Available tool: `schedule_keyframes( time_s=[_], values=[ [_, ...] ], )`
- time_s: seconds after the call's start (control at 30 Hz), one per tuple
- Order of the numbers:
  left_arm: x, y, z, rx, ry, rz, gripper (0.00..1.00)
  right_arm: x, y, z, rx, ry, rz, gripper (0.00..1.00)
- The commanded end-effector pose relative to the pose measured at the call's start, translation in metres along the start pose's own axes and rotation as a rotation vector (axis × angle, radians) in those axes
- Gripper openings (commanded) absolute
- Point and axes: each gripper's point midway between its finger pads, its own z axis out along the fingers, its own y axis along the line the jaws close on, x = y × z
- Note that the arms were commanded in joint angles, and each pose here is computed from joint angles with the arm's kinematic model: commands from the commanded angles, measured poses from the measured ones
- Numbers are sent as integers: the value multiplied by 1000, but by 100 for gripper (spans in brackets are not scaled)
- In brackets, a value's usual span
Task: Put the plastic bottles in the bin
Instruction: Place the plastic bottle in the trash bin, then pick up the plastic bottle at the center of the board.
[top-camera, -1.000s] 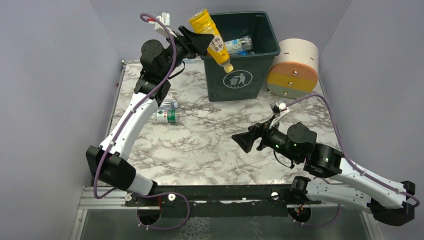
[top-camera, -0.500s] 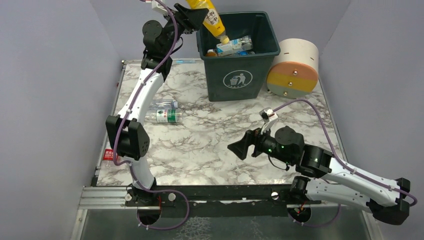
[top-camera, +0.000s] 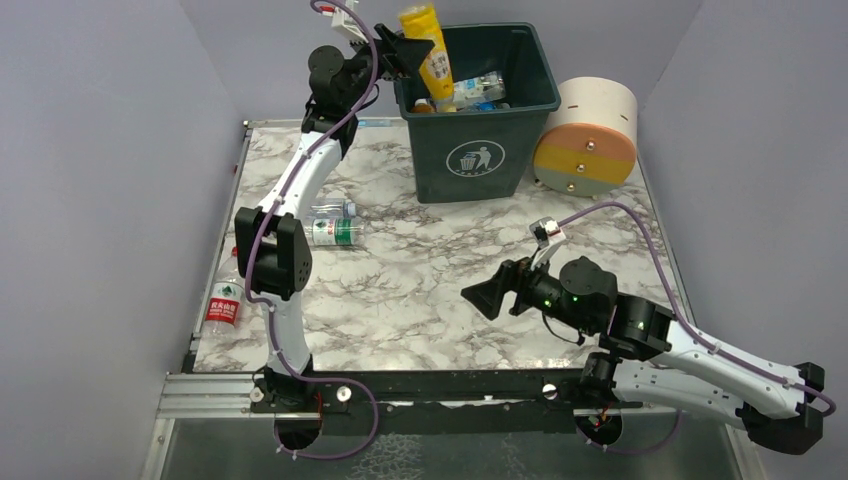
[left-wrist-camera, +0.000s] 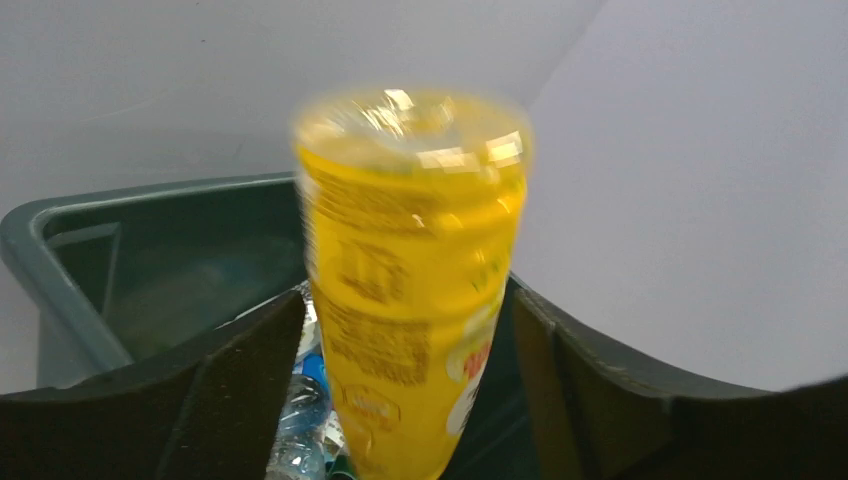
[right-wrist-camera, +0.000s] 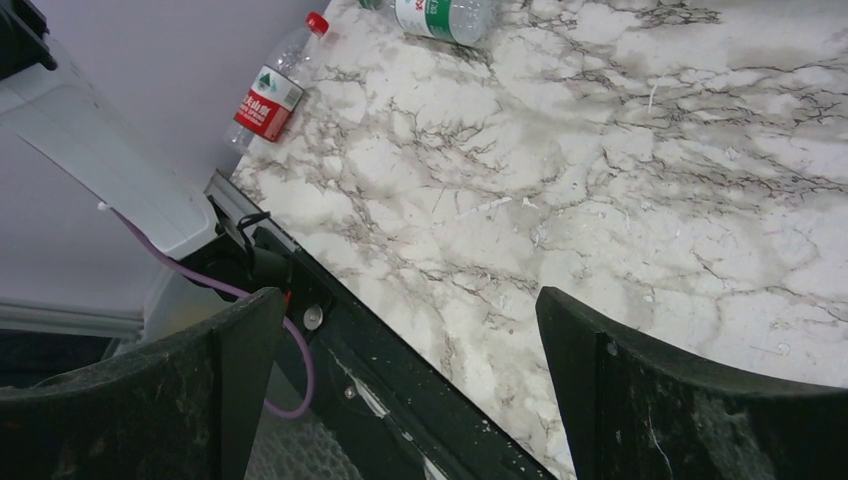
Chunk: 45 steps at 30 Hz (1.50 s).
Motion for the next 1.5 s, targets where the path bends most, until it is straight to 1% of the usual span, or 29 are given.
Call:
schedule_keyframes(
  time_s=[0.0, 0.03, 0.23, 0.47, 0.63, 0.8, 0.93, 1.07, 1.13, 1.33, 1.47],
  values=[
    [-16, -34, -4, 123, -6, 90, 95, -4, -1, 0, 17, -12, -3, 99],
    [-17, -36, -5, 129, 0, 100, 99, -4, -1, 0, 15, -11, -3, 100],
    [-20, -45, -20, 130, 44, 121, 99, -2, 0, 1, 6, -11, 8, 100],
    [-54, -56, -75, 57, 22, 140, 99, -1, 4, 7, -4, 0, 1, 100],
    [-76, -47, -117, -147, 42, 169, 99, -1, 12, 16, -22, 15, -10, 100],
    [-73, -26, -165, -332, 60, 136, 99, -3, 19, 23, -39, 27, -26, 99],
    [-52, -6, -197, -457, 106, 93, 99, -1, 20, 28, -39, 38, -48, 100],
    [-22, 26, -236, -628, 128, 22, 99, 3, 22, 32, -53, 49, -60, 100],
    [-5, 45, -254, -711, 126, -45, 99, 6, 23, 34, -62, 55, -60, 100],
    [64, 84, -288, -860, 164, -296, 99, 16, 24, 37, -85, 79, -48, 100],
    [102, 103, -314, -967, 145, -435, 99, 27, 21, 42, -78, 116, -52, 100]
  ],
)
